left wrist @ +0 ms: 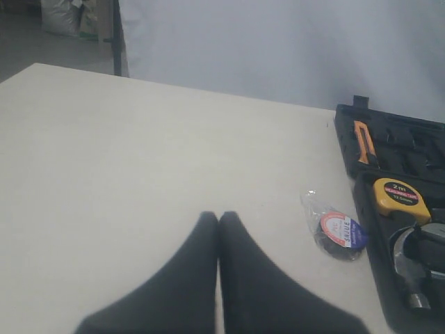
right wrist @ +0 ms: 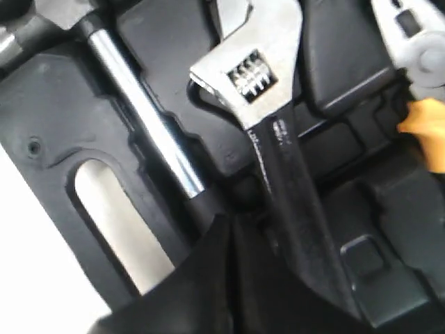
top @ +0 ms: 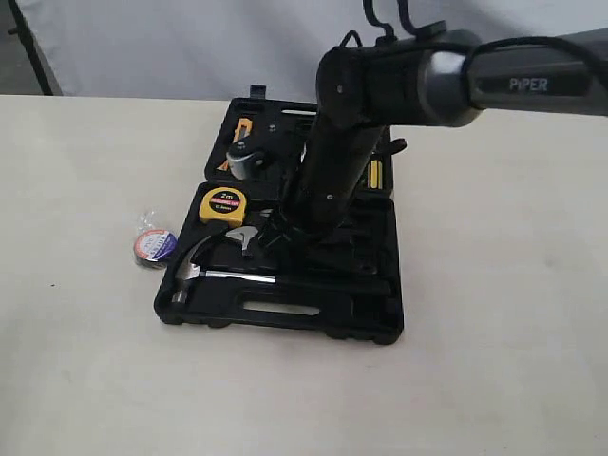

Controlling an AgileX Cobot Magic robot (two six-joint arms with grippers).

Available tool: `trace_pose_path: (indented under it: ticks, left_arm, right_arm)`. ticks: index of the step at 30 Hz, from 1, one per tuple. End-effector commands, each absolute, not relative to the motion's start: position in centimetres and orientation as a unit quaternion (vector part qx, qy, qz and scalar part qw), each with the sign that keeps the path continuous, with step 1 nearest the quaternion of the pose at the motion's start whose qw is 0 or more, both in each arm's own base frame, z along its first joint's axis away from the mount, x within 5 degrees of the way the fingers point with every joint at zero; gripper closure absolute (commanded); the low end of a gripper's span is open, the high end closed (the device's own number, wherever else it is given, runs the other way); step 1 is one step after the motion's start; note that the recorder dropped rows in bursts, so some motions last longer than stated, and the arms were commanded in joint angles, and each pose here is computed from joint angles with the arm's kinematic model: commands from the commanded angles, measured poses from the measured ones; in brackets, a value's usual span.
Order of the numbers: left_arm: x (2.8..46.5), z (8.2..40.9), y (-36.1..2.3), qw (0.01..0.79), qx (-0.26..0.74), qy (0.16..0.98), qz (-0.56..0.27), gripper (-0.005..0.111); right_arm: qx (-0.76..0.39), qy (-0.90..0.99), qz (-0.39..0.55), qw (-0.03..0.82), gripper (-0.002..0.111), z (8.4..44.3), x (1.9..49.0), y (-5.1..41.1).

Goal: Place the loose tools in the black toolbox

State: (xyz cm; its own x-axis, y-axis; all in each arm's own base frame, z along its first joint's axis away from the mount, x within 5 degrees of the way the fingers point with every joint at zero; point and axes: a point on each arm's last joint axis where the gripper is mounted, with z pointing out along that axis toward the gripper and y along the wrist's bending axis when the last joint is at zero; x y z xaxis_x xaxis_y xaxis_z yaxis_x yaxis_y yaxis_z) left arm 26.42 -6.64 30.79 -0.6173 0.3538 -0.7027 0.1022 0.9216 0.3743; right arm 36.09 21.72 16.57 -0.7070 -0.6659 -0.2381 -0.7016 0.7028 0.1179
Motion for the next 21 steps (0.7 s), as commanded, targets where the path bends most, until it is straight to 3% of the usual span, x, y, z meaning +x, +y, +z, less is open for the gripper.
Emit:
trace_pose_path:
  ticks: [1, 12, 21]
  left_arm:
    - [26.3, 30.7, -6.6, 0.422, 0.122, 0.888, 0.139, 0.105]
    - [26.3, 30.7, -6.6, 0.422, 0.122, 0.888, 0.139, 0.105]
    - [26.3, 30.7, -6.6, 0.422, 0.122, 0.888, 0.139, 0.105]
  right_arm:
    - [-0.385, 0.916, 0.083, 0.069, 0.109, 14.3, 36.7, 21.3]
    - [-0.447, 0.892, -0.009, 0.063, 0.109, 12.9, 37.5, 20.0]
    - [-0.432, 0.896, 0.015, 0.1, 0.109, 16.1, 37.2, 20.2]
